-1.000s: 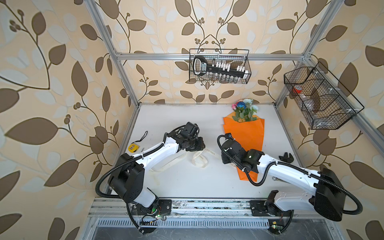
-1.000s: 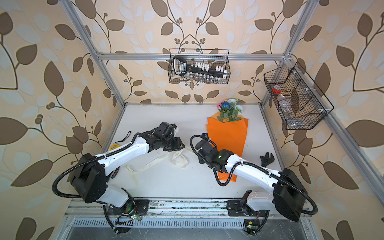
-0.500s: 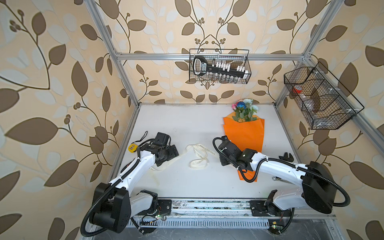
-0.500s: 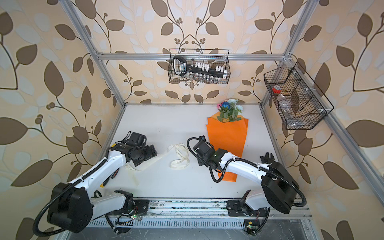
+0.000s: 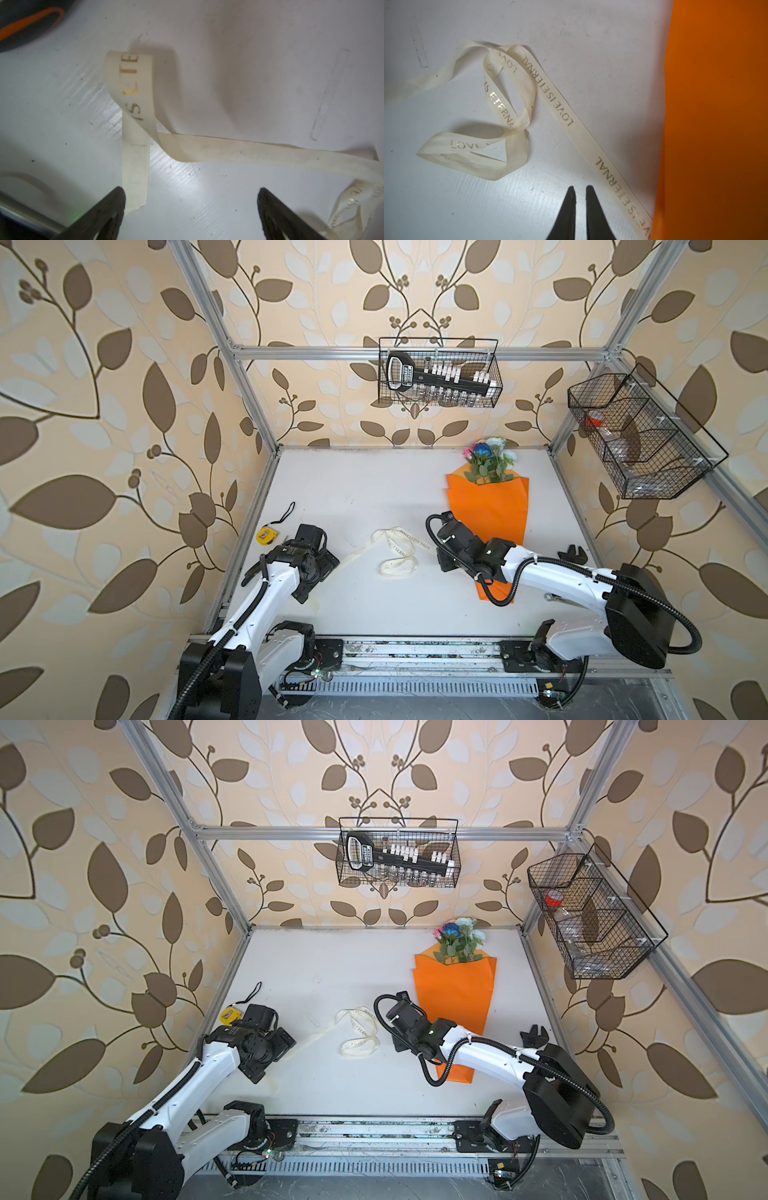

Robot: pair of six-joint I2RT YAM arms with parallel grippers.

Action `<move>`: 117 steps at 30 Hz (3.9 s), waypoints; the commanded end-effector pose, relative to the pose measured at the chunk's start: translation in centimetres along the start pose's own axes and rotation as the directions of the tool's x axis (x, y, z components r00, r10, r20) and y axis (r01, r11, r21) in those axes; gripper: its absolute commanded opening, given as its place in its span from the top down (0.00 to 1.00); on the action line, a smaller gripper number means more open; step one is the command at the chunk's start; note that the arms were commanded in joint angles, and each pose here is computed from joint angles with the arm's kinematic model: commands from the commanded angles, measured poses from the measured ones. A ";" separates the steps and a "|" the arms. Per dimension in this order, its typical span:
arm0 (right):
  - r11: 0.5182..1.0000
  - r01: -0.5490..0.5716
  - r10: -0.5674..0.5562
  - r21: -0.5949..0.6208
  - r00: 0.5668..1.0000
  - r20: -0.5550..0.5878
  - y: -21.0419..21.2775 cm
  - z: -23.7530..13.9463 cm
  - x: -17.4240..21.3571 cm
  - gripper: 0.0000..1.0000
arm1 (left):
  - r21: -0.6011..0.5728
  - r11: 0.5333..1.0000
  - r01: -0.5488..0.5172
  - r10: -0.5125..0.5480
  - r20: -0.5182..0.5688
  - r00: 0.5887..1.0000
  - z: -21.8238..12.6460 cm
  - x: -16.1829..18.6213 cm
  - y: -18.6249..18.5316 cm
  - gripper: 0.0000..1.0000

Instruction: Tie the bouquet of fake flowers

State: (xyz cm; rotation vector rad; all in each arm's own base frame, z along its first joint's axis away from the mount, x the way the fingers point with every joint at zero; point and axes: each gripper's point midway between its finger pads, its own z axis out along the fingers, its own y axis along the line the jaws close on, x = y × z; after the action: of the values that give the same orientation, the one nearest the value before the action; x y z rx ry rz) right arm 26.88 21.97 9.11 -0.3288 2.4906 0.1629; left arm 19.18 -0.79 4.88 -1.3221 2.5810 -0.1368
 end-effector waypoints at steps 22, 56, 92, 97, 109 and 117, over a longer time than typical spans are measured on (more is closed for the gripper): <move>0.998 -0.006 0.005 -0.069 1.000 -0.016 0.8 3.1 -1.8 0.81 | 0.234 0.932 -0.278 0.017 0.735 0.678 -25.3 -15.1 -8.7 1.00; 0.997 -0.050 0.059 -0.055 0.982 0.177 -0.5 -1.9 -5.3 0.01 | 0.065 0.974 0.218 -0.221 0.045 0.974 4.5 -7.6 -1.9 0.15; 0.940 0.308 -0.313 -0.147 0.950 -0.011 10.3 10.3 -4.7 0.26 | 0.253 0.954 -0.162 -0.096 0.769 0.632 -30.5 -19.5 -6.3 1.00; 0.949 0.294 -0.302 -0.114 0.951 -0.060 10.1 12.6 -3.9 0.29 | 0.203 0.970 -0.131 -0.076 0.774 0.629 -30.2 -20.4 -6.0 1.00; 0.994 0.047 -0.027 0.095 0.978 -0.206 -1.1 14.5 -1.3 0.87 | 0.044 0.998 -0.049 -0.003 0.774 0.634 -28.0 -23.7 -5.4 1.00; 0.977 -0.099 0.139 0.191 0.969 -0.205 -5.9 10.5 0.2 1.00 | 0.021 0.999 -0.043 0.011 0.777 0.630 -25.9 -26.4 -6.6 1.00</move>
State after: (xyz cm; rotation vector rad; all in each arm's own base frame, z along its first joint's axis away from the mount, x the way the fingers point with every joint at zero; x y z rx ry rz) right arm 38.02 20.81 2.03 -0.1666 2.5917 0.0497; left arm 31.39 14.71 34.54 -1.0050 1.8711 0.2900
